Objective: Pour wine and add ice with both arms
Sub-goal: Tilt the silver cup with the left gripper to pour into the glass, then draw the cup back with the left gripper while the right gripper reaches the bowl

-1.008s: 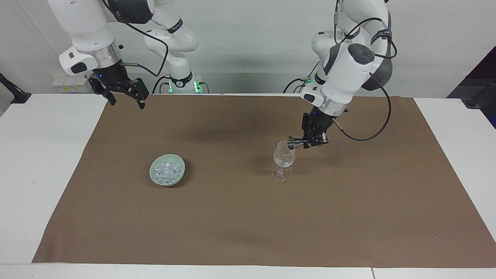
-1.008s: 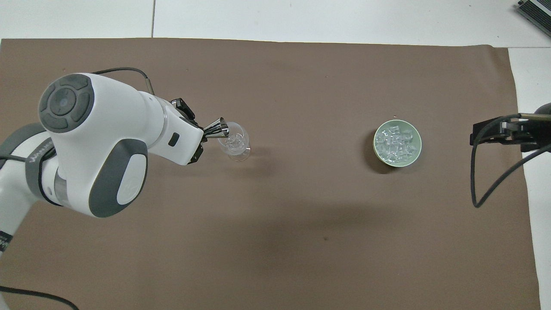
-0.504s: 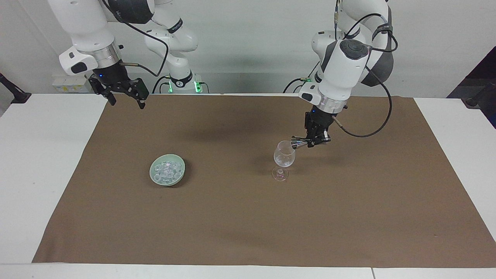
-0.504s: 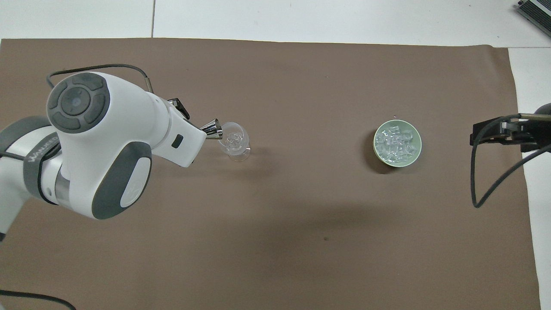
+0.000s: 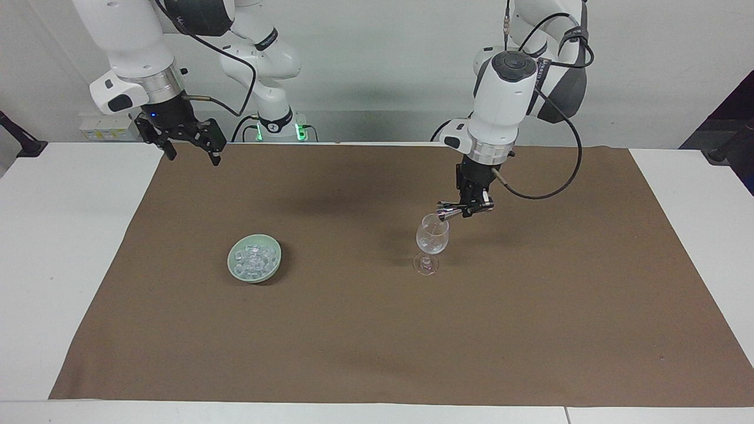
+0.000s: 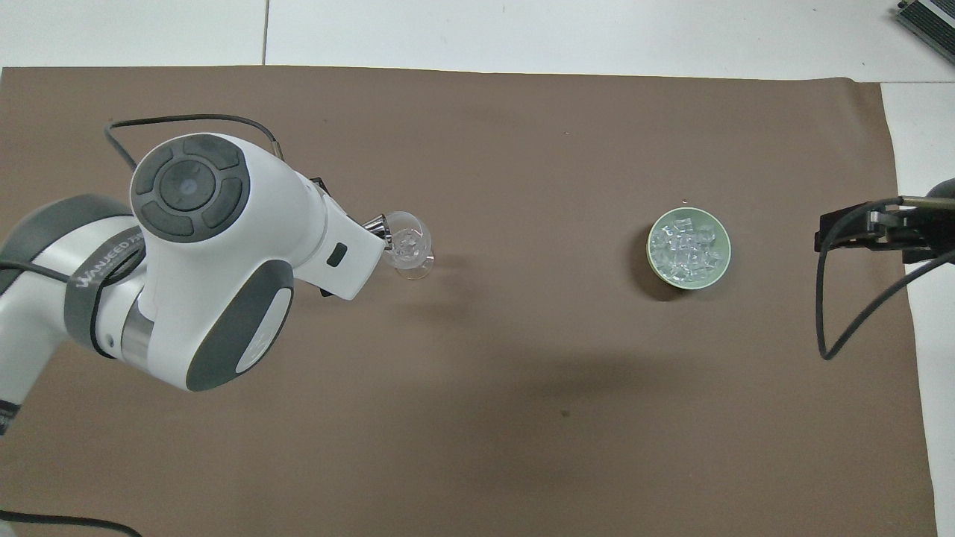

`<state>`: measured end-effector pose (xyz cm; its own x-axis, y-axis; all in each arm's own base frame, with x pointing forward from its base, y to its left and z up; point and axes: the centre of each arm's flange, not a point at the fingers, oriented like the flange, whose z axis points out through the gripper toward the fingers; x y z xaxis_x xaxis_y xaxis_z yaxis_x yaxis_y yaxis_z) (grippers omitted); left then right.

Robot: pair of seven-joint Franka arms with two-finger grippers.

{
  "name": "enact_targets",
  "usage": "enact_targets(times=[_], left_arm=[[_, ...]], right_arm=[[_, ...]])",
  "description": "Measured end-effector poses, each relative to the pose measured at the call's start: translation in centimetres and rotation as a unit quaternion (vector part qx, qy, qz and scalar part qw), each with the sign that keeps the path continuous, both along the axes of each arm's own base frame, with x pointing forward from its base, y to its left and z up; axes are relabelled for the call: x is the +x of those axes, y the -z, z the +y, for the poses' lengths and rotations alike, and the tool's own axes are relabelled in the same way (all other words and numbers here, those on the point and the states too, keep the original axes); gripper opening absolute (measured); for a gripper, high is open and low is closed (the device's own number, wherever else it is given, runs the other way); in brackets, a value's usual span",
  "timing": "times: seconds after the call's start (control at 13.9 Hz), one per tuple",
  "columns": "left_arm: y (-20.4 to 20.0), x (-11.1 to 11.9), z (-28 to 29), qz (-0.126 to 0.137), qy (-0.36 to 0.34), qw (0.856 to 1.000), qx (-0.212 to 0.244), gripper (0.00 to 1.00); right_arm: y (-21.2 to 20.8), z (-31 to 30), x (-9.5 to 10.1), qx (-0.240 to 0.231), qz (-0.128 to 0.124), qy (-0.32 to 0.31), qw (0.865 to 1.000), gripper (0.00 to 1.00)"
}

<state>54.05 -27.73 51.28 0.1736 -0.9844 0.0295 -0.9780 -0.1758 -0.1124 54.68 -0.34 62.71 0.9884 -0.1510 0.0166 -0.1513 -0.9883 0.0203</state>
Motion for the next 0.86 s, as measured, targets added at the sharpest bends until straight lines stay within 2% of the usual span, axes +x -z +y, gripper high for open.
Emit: enact_targets(times=[0.5,0.86], left_arm=[[-0.6,-0.1,-2.1,0.004,-0.013,0.999,0.043,0.22],[-0.3,-0.1,-2.2,0.006,-0.014,0.998,0.056,0.22]], right_arm=[[0.0,0.0,0.0,0.0,0.0,0.0,1.0,1.0],[0.0,0.0,0.0,0.0,0.0,0.0,1.0,1.0]])
